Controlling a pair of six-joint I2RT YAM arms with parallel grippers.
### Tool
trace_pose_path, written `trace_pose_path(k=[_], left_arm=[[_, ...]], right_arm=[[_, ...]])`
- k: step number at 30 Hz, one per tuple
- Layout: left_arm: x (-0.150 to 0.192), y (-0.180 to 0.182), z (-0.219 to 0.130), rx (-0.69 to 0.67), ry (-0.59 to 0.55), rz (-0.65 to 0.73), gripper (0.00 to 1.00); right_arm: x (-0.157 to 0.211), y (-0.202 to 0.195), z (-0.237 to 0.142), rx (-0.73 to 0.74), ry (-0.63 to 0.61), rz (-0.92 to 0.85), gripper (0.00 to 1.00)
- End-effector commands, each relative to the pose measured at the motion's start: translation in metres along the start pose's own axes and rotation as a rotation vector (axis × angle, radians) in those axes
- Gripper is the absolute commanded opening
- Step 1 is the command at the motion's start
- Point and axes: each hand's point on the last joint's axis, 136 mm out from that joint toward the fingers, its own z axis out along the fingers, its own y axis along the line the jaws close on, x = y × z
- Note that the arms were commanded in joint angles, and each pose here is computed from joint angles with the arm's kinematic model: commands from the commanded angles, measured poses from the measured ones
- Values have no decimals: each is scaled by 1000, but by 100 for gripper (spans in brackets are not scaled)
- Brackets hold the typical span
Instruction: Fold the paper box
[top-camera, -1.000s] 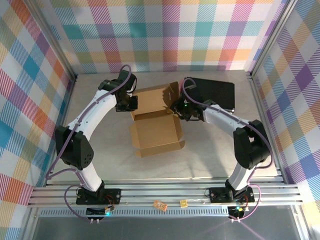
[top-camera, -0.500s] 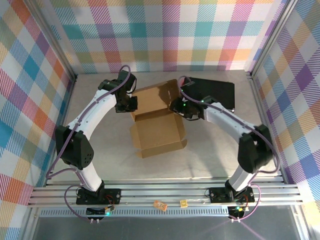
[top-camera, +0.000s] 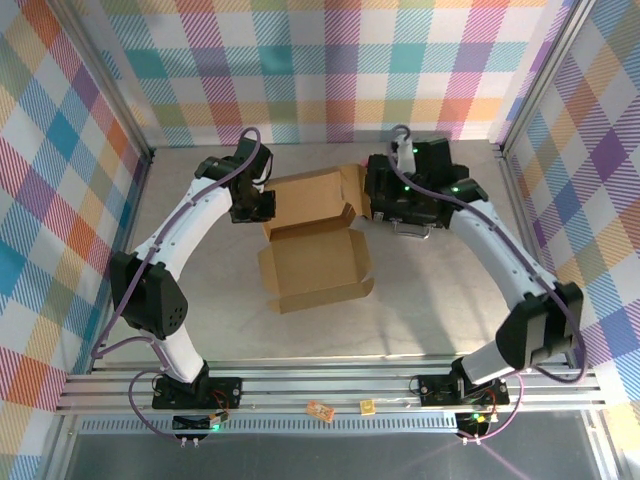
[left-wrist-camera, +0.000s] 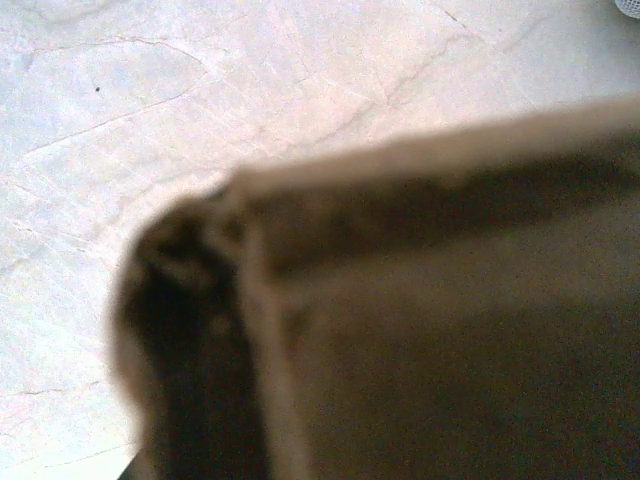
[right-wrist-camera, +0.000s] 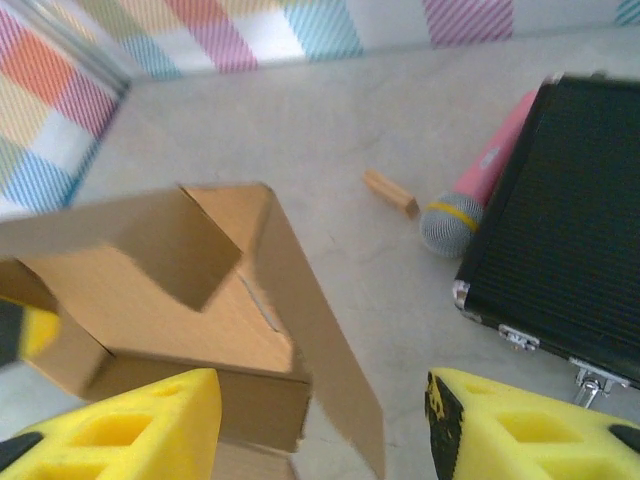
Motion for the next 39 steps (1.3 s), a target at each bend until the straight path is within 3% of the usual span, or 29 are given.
trace_pose_path(k=[1,7,15,18,19,24,27,37,39], left_arm=[[2,-6,-7,18,18,19,0],[5,-6,-7,22,27,22,0],[5,-6,-6,20,30,22,0],[4,-7,-5,22,31,20,0],[4,-6,-4,20,32,19,0],[2,-5,-2,6,32,1,0],[1,-5,0,4,33,-11,0],[0,-6,1,4,32,-21,0],[0,-5,1,3,30,-12,0]], right_arm=[[10,3,5,-16,52,-105,57],[9,5,27,17,87,-132,49],[17,-11,52,223,132,-202,25],[14,-20,48,372,115,-229,1],[10,-22,43,448,94,-237,0],[-2,-22,2,862,-40,-207,0],[6,-6,-15,962,-118,-169,0],[17,34,-23,903,-149,-109,0],[12,39,-24,830,-111,-101,14]])
